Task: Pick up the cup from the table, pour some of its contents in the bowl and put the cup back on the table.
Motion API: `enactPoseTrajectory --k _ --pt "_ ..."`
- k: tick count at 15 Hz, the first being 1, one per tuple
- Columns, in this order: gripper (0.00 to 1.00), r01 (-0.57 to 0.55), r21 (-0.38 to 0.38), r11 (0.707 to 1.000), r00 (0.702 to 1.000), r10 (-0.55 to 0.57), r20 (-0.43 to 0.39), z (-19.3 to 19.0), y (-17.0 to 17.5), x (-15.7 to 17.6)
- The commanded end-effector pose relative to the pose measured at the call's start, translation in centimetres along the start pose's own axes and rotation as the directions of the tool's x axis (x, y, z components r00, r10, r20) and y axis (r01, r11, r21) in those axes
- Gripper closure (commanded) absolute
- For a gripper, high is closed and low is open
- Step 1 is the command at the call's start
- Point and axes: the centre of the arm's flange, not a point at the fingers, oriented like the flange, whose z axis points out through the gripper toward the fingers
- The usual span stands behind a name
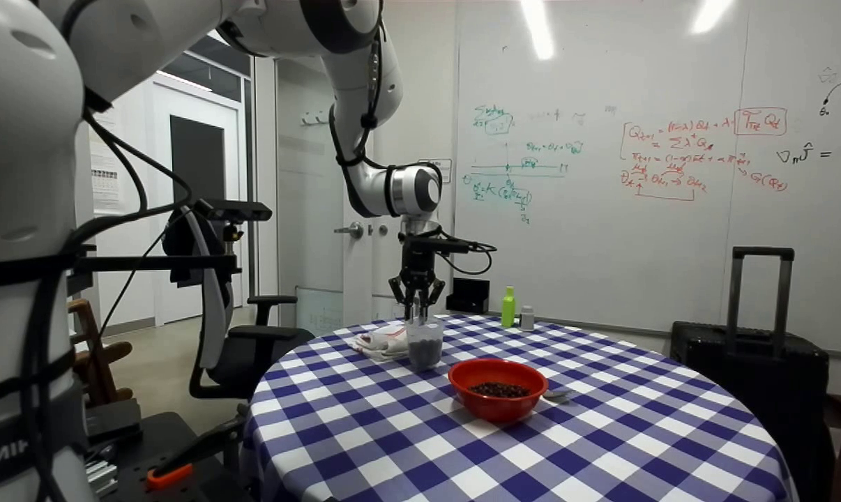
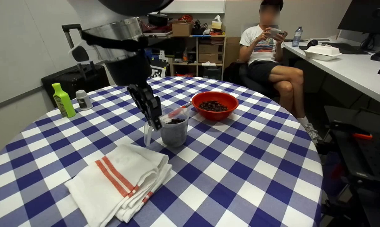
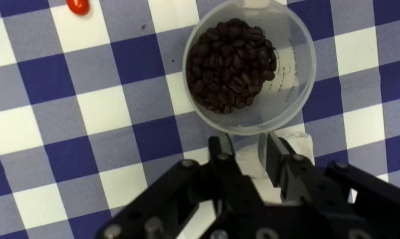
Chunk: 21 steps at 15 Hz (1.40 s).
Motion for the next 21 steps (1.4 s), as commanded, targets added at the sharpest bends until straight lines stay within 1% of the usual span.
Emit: enactPoseTrajectory --k 1,3,4,5,8,10,13,17,19,21 --pt "0.93 0.017 0.065 0.998 0.991 -0.009 -0.13 -5.0 1.0 -1.3" --pt "0.93 0.025 0.115 0.993 0.977 0.001 -0.214 -8.5 1.9 -3.2" --pt "0.93 0.025 0.125 0.992 0.971 0.005 -0.24 -9.9 2.4 -4.3" --pt "0.93 0.015 0.12 0.993 0.969 0.015 -0.245 -11.2 2.9 -5.6" --pt "0.93 -0.01 0.092 0.996 0.976 0.03 -0.218 -13.7 4.3 -9.5" --pt "0.93 0.004 0.1 0.995 0.98 0.016 -0.199 -14.4 4.7 -11.3" --pt "0.93 0.055 0.169 0.984 0.975 -0.016 -0.223 -14.5 4.3 -13.3" --pt "0.93 0.076 0.24 0.968 0.97 -0.016 -0.244 -13.8 3.6 -16.2" --pt "0.93 0.118 0.273 0.955 0.971 -0.054 -0.232 -13.5 3.2 -17.9" --pt "0.93 0.147 0.305 0.941 0.979 -0.093 -0.183 -13.0 2.9 -19.4"
